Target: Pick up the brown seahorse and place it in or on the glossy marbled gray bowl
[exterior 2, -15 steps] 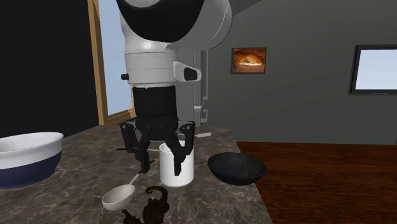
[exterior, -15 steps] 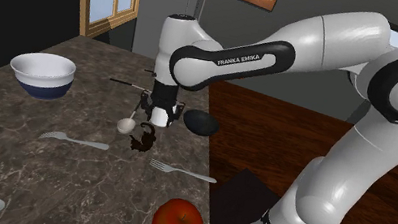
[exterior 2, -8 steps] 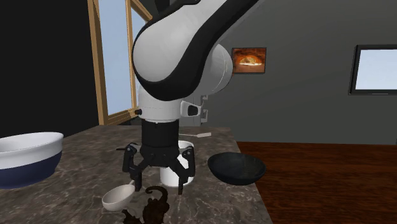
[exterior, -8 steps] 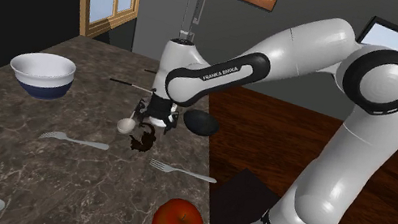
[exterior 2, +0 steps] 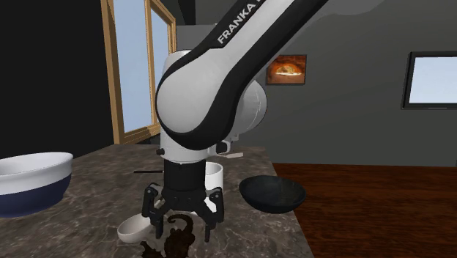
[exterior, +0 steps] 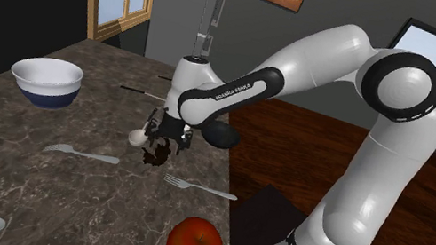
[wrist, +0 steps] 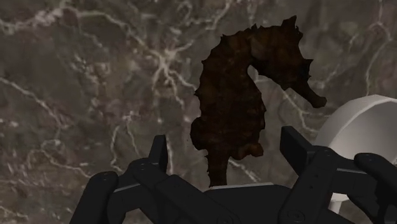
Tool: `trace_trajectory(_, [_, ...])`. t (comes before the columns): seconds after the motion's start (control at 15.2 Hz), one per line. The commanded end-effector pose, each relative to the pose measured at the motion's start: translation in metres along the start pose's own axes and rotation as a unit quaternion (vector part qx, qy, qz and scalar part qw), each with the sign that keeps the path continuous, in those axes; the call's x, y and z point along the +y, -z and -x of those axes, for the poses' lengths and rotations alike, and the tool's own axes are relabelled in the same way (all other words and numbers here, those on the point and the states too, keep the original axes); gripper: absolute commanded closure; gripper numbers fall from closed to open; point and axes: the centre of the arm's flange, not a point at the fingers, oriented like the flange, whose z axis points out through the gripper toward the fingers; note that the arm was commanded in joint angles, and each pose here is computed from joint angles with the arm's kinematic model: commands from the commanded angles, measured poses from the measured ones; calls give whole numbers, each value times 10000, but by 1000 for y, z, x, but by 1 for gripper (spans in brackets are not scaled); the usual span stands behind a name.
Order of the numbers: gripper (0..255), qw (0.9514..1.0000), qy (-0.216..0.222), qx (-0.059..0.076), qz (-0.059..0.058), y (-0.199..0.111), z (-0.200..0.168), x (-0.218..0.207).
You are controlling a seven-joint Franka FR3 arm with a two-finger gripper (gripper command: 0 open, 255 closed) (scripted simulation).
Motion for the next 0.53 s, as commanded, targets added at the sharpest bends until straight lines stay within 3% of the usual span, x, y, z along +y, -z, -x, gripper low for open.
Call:
trace_trajectory(0.0, [0, 10000, 0, 2, -3, -1, 0, 0])
trace_trajectory(0.33, [0, 10000, 0, 1, -3, -1, 0, 0])
trace_trajectory(0.4, [255, 10000, 0, 1, -3, -1, 0, 0])
trace_trajectory(0.46, [255, 10000, 0, 1, -3, -1, 0, 0])
